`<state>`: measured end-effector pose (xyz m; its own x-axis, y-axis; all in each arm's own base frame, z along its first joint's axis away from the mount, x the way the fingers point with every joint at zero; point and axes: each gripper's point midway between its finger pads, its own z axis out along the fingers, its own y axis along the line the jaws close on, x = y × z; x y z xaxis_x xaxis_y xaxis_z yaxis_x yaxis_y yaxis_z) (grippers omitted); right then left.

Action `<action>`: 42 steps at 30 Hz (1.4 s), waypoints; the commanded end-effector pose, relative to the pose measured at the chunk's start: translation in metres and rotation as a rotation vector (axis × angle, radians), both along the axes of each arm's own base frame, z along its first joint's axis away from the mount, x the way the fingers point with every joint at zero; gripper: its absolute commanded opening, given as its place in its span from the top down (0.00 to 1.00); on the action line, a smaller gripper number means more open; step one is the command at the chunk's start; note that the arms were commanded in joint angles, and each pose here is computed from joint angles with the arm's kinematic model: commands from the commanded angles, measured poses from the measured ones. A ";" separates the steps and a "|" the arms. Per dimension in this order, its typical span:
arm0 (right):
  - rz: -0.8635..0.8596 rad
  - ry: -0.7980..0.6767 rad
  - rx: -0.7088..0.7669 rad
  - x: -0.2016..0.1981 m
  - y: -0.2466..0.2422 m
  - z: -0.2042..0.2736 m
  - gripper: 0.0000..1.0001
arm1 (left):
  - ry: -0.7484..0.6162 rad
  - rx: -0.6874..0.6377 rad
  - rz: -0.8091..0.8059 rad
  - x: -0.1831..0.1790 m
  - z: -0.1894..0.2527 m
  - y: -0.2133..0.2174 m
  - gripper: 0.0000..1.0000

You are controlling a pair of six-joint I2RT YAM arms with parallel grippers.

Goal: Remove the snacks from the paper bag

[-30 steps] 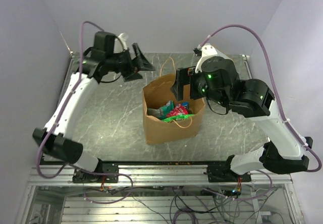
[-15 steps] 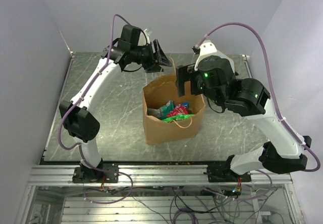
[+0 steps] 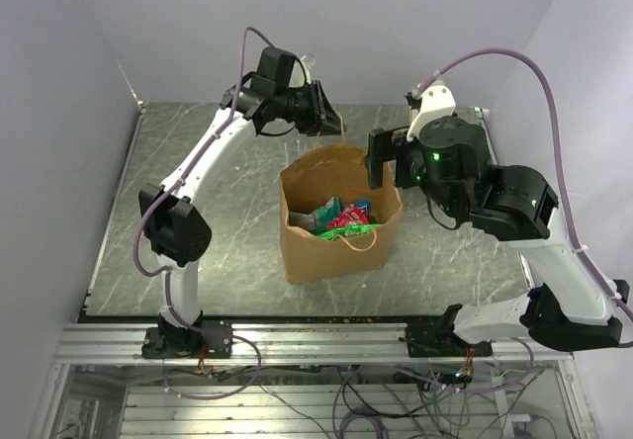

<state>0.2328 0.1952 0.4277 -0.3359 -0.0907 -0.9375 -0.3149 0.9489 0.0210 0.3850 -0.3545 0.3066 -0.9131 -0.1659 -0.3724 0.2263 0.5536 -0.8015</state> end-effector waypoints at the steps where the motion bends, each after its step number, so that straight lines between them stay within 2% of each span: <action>1: -0.012 -0.001 -0.005 -0.001 -0.006 -0.003 0.00 | -0.083 -0.063 0.009 0.004 0.035 -0.005 0.74; 4: -0.004 -0.002 -0.024 -0.001 -0.007 -0.005 0.00 | -0.097 -0.061 0.042 0.004 0.042 0.000 0.92; 5: -0.001 -0.001 -0.027 -0.001 -0.007 -0.005 0.00 | -0.103 -0.067 0.049 0.004 0.046 0.001 0.93; 11: 0.064 0.007 -0.022 -0.001 0.010 -0.009 0.00 | -0.174 -0.079 0.094 0.006 0.075 0.015 0.93; 21: 0.218 0.062 -0.025 0.006 0.067 -0.032 0.00 | -0.205 -0.063 0.223 0.024 0.089 0.077 0.93; 25: 0.226 0.112 -0.052 0.012 0.080 -0.050 0.00 | -0.216 -0.045 0.286 0.037 0.092 0.113 0.93; 30: 0.230 0.196 -0.067 0.024 0.090 -0.074 0.00 | -0.236 -0.022 0.347 0.046 0.099 0.153 0.93; 36: 0.252 0.300 -0.008 0.038 0.092 -0.096 0.01 | -0.266 -0.003 0.380 0.051 0.109 0.185 0.93; 42: 0.236 0.400 0.027 0.047 0.081 -0.116 0.08 | -0.309 -0.041 0.387 0.054 0.125 0.199 0.93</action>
